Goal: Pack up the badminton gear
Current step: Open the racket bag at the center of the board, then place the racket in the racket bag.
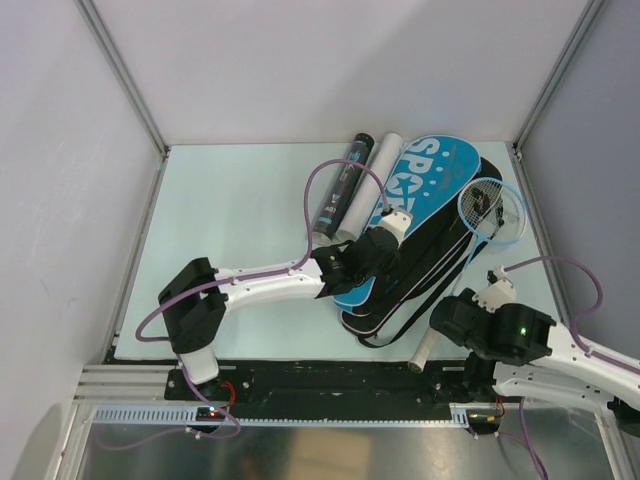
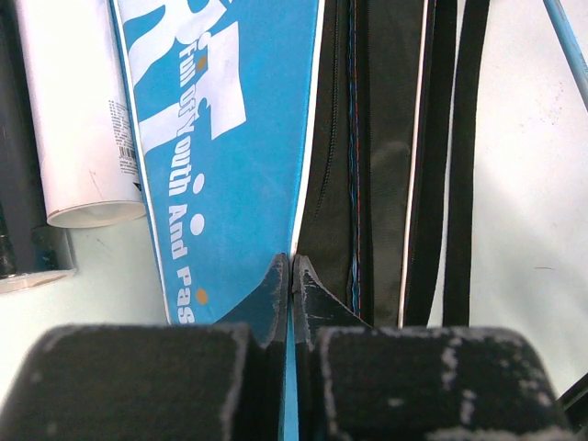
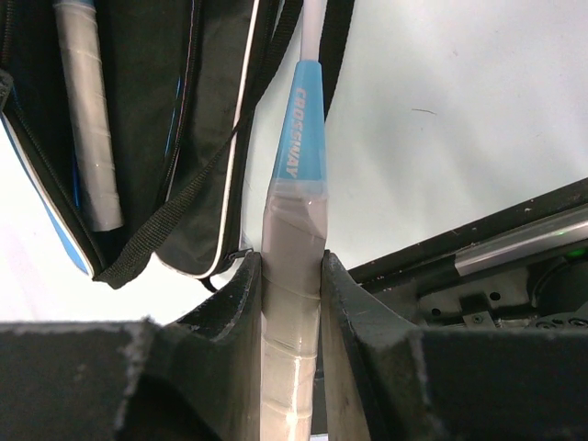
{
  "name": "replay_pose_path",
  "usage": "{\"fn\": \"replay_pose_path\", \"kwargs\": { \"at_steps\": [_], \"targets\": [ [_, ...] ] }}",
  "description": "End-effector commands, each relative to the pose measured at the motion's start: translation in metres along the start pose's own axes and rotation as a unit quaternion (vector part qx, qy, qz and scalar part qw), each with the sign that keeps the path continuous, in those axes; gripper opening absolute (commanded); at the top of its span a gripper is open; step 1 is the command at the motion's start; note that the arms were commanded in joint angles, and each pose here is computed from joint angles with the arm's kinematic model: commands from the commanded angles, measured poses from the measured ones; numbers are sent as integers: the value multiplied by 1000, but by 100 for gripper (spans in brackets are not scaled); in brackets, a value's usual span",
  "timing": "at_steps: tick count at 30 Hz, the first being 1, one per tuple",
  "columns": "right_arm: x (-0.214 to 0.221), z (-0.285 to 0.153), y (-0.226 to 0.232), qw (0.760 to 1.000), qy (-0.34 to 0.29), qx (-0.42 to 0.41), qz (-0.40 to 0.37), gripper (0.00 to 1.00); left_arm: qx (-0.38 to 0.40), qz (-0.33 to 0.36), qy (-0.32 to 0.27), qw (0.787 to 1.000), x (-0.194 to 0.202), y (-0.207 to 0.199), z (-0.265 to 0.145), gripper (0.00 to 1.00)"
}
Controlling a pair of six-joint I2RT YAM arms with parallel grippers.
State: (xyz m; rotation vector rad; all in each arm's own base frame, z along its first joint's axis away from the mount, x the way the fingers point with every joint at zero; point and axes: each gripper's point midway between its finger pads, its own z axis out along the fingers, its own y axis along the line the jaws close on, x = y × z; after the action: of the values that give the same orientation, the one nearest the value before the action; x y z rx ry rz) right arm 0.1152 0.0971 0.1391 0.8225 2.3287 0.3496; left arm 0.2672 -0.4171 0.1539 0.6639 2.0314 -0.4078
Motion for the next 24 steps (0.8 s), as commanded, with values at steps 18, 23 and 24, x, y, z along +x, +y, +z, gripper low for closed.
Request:
{"fn": "replay_pose_path", "kwargs": {
  "at_steps": [18,23,24],
  "targets": [
    [-7,0,-13,990,-19,70,-120,0,33,-64,-73,995,-62,-11,-20,0],
    [4,1,-5,989,-7,62,-132,0,58,-75,-71,993,-61,-21,-18,0],
    [6,1,-2,990,-8,56,-133,0,64,-77,-72,992,-61,-23,-18,0]
  ]
}}
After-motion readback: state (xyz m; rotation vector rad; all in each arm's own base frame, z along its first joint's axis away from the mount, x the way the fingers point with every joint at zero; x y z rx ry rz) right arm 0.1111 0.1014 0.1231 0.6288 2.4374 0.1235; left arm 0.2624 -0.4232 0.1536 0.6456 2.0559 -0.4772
